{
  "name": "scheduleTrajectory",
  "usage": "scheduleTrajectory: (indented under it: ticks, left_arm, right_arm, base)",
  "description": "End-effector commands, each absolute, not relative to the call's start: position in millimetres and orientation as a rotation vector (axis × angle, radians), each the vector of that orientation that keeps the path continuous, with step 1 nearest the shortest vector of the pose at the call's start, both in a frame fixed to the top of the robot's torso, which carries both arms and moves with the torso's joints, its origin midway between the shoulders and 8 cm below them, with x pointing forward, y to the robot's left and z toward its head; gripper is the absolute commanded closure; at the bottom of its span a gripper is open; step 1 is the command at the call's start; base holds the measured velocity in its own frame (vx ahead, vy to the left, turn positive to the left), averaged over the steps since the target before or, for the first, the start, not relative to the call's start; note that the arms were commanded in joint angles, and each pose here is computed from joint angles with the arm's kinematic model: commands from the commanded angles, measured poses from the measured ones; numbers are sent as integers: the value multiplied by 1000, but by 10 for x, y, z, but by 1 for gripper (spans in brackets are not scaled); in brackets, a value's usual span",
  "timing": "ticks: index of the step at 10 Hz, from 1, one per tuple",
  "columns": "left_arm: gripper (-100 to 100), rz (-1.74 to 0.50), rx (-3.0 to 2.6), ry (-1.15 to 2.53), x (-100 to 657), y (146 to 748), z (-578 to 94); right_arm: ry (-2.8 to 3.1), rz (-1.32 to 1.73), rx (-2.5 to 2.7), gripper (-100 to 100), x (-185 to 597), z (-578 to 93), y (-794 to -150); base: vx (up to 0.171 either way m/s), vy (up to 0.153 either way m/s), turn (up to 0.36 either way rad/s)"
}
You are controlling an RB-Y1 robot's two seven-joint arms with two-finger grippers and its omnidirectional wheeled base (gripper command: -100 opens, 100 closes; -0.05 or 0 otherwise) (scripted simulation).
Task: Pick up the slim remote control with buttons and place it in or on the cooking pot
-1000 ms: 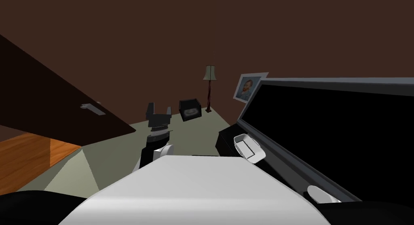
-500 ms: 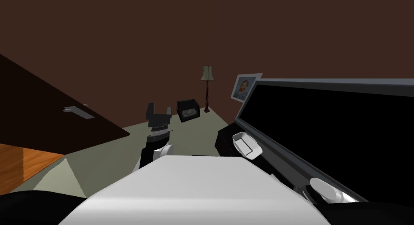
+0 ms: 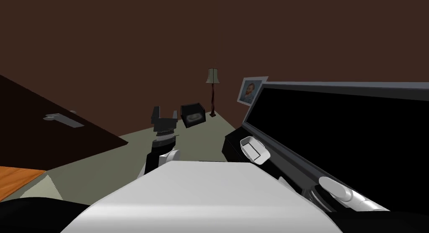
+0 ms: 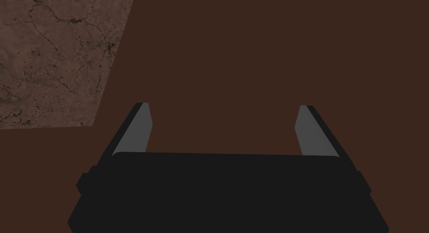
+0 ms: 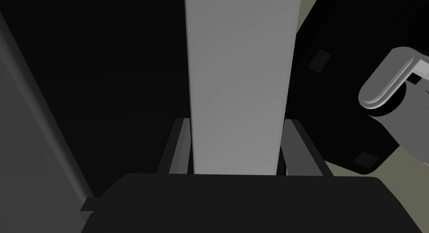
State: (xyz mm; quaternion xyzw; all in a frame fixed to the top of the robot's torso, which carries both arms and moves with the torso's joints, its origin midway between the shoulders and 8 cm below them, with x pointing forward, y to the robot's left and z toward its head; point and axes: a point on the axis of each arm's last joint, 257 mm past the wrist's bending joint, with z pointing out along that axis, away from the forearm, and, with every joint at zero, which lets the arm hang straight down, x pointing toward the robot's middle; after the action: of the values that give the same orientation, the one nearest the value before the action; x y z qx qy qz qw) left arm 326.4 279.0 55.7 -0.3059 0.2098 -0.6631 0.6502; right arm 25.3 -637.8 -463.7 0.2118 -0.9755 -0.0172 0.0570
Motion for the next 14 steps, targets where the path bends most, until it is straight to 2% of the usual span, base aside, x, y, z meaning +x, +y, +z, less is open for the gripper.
scheduleTrajectory:
  ticks: [1, 3, 6, 8, 14]
  left_arm:
    - [0, -1506, -695, 477, 3264, 2790, 557]
    - [0, -1506, -695, 476, 3264, 2790, 557]
    - [0, -1506, -695, 476, 3264, 2790, 557]
    - [0, -1506, -695, 476, 3264, 2790, 557]
    - [0, -1506, -695, 477, 3263, 2791, 557]
  right_arm:
    - [-2954, -80, 626, 100, 301, -4565, -6355]
    - [-2951, -100, 598, 100, 370, -4430, -6376]
    - [-2970, -97, 558, 100, 493, -4231, -6464]
    - [-2995, -86, 542, 100, 582, -4149, -6510]
    - [-3073, -55, 542, 100, 814, -4059, -6574]
  base:
    - [30, 34, -51]
    - [47, 54, -53]
    - [82, 128, -28]
    - [163, 125, 40]
    - [200, 51, 82]
